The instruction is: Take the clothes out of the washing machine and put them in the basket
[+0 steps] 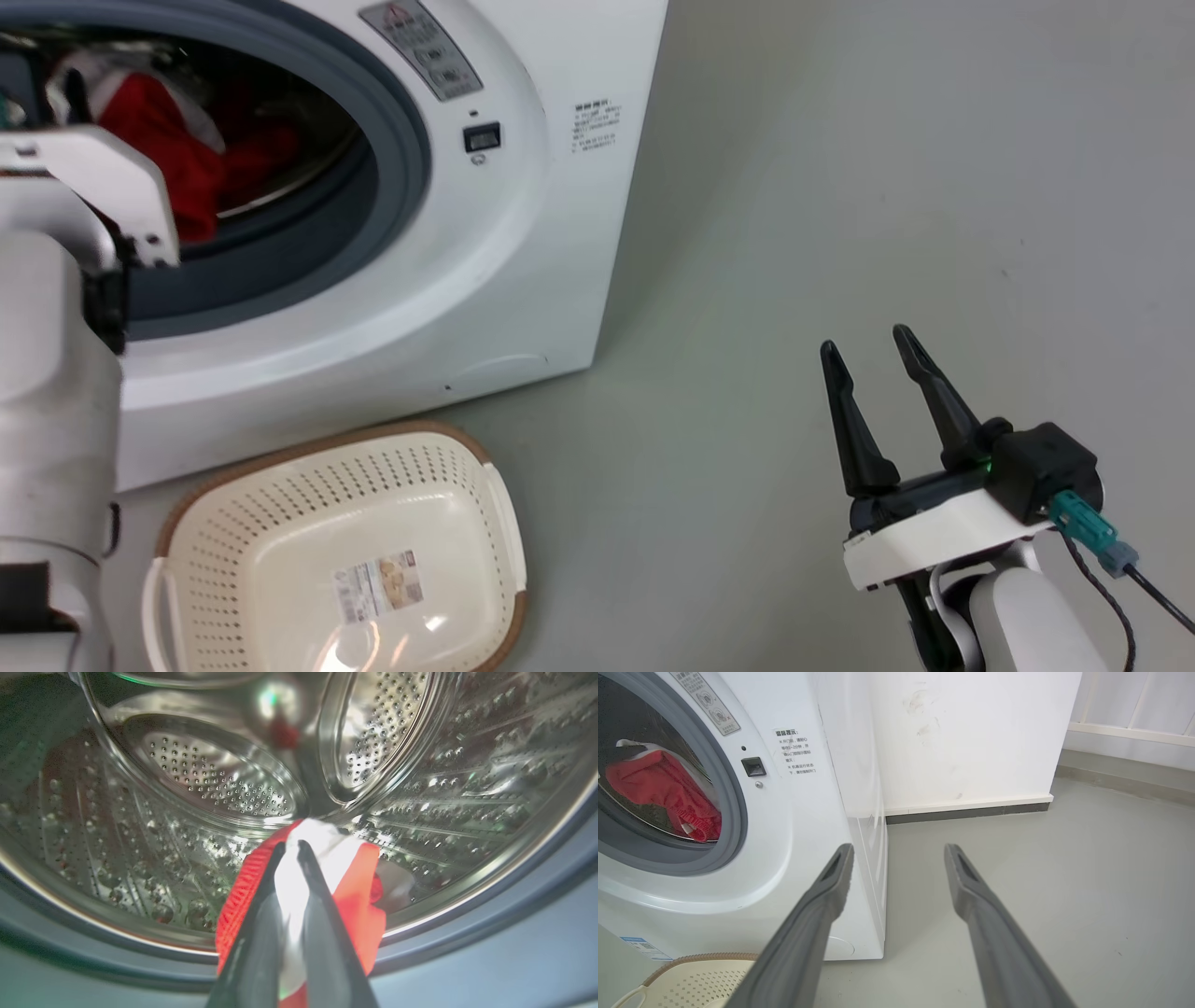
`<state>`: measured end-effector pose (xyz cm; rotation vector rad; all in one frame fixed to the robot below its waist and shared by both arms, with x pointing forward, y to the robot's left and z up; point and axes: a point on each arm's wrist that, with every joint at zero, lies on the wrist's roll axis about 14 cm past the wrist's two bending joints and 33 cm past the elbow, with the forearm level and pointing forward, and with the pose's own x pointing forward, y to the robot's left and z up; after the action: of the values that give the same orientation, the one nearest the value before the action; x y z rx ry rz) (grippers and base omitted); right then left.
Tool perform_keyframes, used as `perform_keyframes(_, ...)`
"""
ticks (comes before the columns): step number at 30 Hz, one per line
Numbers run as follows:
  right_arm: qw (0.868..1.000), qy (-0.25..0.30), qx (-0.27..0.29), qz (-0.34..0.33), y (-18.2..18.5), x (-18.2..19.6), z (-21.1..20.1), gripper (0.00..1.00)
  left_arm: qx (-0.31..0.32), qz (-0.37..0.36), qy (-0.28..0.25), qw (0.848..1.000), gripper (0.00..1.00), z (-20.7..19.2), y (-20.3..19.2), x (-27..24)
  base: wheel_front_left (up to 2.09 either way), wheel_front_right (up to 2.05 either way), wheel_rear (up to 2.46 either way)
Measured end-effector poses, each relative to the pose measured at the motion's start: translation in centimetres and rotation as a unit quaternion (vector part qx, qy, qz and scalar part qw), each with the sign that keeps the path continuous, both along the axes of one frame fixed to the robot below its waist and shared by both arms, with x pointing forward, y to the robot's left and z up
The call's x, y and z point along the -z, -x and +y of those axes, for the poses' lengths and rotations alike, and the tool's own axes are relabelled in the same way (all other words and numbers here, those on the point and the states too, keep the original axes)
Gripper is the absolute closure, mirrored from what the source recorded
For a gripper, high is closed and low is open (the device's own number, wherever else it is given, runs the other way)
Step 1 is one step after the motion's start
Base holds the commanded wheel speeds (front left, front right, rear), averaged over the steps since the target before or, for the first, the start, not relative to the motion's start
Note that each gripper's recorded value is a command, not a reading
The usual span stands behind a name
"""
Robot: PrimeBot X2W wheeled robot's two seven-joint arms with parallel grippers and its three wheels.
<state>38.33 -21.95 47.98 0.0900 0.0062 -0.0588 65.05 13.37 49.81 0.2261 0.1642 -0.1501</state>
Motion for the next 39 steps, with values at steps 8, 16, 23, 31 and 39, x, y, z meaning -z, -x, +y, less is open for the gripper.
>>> perform_keyframes(8,1.0,0.002,-0.007,-0.028,1.5,-1.9,0.6,0.0,-0.006,-0.044,0.05,0.998,1.0,0.5,4.1,-2.5,0.0,0.0,0.0)
perform_keyframes(16,0.999,0.0,-0.021,-0.041,2.2,-2.6,1.6,0.0,-0.003,-0.074,0.095,0.993,1.0,0.4,7.2,-4.0,0.0,0.0,0.0)
perform_keyframes(23,0.998,0.0,-0.039,-0.043,2.2,-2.7,2.8,0.0,0.015,-0.141,0.128,0.981,1.0,-0.3,10.1,-7.6,0.0,0.0,0.0)
perform_keyframes(31,0.997,0.003,-0.061,-0.053,2.1,-3.6,4.3,0.0,0.03,-0.217,0.156,0.963,1.0,-0.8,14.4,-11.4,0.0,0.0,0.0)
perform_keyframes(39,0.996,0.005,-0.071,-0.055,2.3,-4.0,4.9,0.0,0.018,-0.251,0.179,0.951,1.0,-0.3,19.7,-12.9,0.0,0.0,0.0)
